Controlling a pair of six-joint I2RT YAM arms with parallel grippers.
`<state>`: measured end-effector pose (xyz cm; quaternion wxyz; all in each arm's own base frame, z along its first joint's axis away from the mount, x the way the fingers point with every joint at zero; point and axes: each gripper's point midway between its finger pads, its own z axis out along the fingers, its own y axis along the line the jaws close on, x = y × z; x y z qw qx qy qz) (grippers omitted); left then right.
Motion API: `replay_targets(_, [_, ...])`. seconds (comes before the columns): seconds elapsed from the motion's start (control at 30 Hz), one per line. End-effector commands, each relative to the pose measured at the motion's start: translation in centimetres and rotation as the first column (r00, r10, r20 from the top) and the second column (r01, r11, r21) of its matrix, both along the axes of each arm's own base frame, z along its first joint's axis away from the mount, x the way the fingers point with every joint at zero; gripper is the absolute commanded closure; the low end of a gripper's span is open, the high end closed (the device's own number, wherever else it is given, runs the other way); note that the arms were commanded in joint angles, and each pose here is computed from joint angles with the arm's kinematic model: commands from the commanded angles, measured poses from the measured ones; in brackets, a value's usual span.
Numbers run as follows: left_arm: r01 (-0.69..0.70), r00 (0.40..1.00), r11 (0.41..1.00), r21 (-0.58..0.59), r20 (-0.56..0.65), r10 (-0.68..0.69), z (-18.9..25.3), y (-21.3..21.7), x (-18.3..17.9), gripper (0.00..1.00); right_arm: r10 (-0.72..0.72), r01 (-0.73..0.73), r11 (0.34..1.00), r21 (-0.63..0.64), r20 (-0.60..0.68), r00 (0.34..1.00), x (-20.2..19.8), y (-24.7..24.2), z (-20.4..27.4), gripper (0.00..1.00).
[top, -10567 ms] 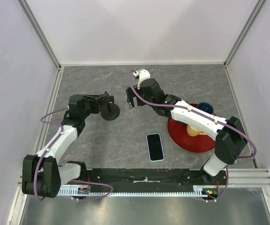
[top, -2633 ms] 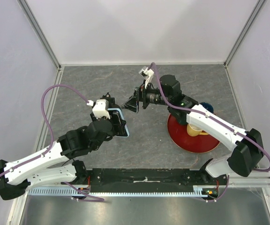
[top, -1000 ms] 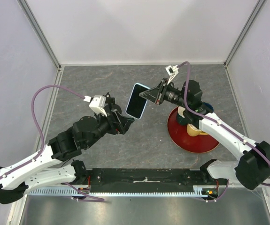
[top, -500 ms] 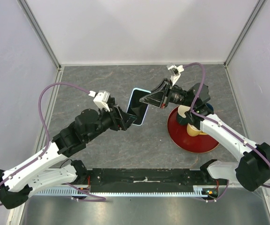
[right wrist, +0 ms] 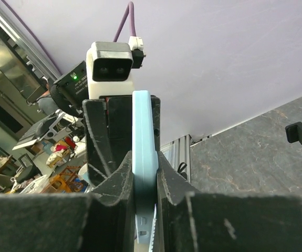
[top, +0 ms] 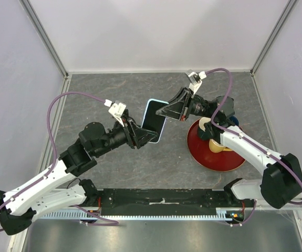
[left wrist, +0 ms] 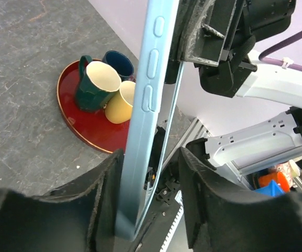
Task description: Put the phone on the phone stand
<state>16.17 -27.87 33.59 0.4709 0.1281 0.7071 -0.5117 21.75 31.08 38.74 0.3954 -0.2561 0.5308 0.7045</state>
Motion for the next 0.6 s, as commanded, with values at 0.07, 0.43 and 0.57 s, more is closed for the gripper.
replay_targets(0.07, [0.078,0.994,0.997,-0.017,0.083,-0.076,1.7,-0.6,-0.9,0.90,-0.088,0.087,0.996,0.024,0.071,0.994,0.7,-0.4,1.6,0.94])
replay_targets(0.43, [0.138,0.975,0.988,0.074,0.167,-0.149,1.6,0.2,-2.2,0.98,0.064,-0.048,0.995,-0.084,0.195,0.979,-1.9,-0.4,0.1,0.21])
replay_targets(0.57, [0.187,0.964,0.976,0.115,0.170,-0.205,0.9,0.1,-3.0,0.98,0.096,-0.067,0.991,-0.112,0.272,0.958,-3.4,-1.0,0.1,0.19])
